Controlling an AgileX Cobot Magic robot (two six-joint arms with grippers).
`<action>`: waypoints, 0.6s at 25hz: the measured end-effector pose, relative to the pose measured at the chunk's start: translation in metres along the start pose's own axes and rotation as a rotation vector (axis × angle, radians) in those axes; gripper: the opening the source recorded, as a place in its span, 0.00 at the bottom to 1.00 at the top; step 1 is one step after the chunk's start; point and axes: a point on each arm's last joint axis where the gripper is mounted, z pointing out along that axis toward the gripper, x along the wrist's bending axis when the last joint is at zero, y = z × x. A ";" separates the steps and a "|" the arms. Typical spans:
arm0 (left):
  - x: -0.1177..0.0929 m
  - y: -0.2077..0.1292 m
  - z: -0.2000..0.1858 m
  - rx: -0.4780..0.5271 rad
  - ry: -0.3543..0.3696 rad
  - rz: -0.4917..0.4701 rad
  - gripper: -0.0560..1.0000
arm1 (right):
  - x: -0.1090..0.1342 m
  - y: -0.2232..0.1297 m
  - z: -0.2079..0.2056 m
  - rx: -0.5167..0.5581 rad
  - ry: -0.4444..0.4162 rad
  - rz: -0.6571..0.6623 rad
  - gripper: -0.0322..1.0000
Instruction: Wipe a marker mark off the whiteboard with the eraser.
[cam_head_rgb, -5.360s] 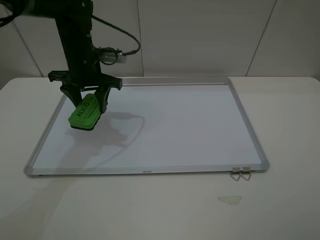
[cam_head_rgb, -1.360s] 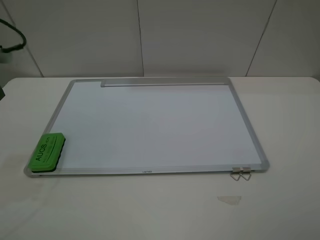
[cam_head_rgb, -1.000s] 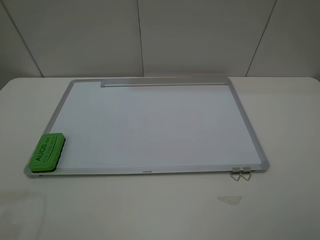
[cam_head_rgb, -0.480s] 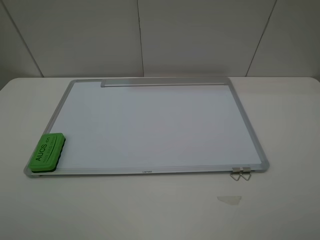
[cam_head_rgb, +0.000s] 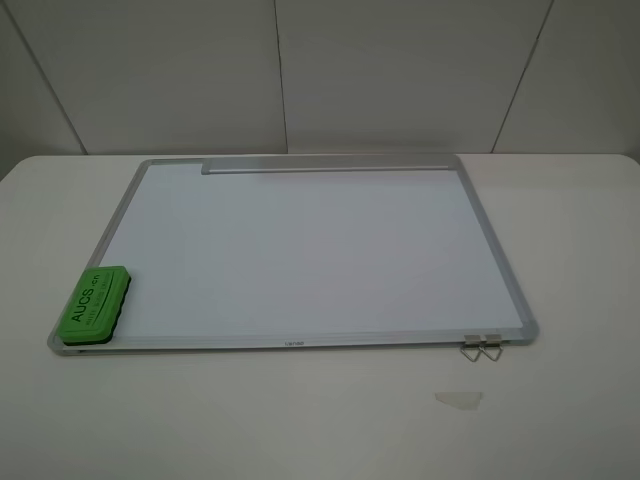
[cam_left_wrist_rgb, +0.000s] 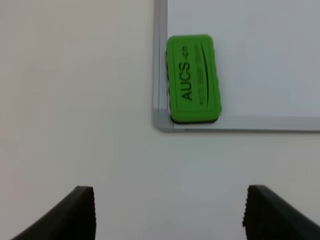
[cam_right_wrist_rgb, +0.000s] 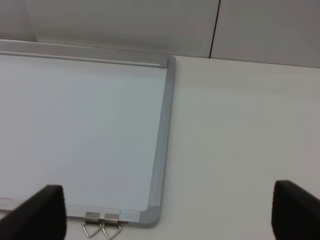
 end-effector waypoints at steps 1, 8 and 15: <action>0.000 -0.002 0.000 -0.027 -0.001 0.000 0.65 | 0.000 0.000 0.000 0.000 0.000 0.000 0.83; 0.000 -0.010 -0.005 -0.141 -0.006 0.000 0.65 | 0.000 0.000 0.000 0.000 0.000 0.000 0.83; 0.001 -0.023 -0.017 -0.259 -0.011 0.001 0.65 | 0.000 0.000 0.000 0.000 0.000 0.000 0.83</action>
